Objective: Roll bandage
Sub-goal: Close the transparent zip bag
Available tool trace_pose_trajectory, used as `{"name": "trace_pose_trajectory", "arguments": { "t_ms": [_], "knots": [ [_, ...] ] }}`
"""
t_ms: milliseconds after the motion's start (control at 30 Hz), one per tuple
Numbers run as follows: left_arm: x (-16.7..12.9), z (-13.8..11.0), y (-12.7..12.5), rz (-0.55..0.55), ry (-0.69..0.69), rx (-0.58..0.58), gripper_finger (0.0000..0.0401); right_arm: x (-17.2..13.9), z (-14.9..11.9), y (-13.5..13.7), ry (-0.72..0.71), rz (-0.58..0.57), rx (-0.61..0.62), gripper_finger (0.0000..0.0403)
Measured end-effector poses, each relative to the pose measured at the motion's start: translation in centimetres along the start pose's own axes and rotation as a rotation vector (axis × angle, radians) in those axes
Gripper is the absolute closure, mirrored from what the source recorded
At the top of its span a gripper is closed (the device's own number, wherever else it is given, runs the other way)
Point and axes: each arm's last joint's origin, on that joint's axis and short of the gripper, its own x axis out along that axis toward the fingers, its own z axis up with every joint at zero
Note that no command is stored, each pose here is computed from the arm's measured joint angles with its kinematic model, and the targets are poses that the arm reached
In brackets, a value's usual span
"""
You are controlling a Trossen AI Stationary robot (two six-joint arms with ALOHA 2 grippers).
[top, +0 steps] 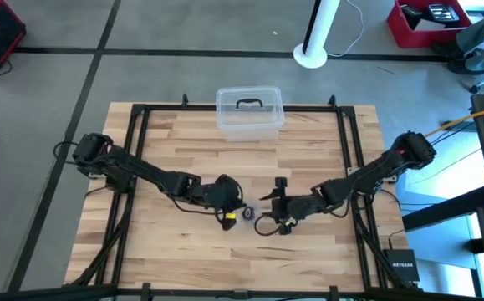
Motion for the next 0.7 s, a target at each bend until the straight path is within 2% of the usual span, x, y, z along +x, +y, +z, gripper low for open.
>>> {"name": "trace_pose_trajectory", "arguments": {
  "t_ms": [233,500,600,700],
  "knots": [
    [0.0,0.1,0.0,-0.002,-0.012,-0.019,0.0397,0.1,0.4,0.0,-0.042,0.019,-0.012,0.022],
    [0.0,0.2,0.0,-0.008,-0.021,-0.023,0.0397,1.5,-0.7,0.4,0.018,-0.042,-0.051,0.025],
    [0.0,0.2,0.0,-0.005,-0.015,-0.019,0.0397,1.5,-0.3,0.6,-0.031,-0.048,-0.035,0.0284],
    [0.0,0.0,0.1,0.005,0.004,-0.011,0.0397,0.5,0.5,0.9,-0.073,-0.05,-0.029,0.0347]
  ]
}}
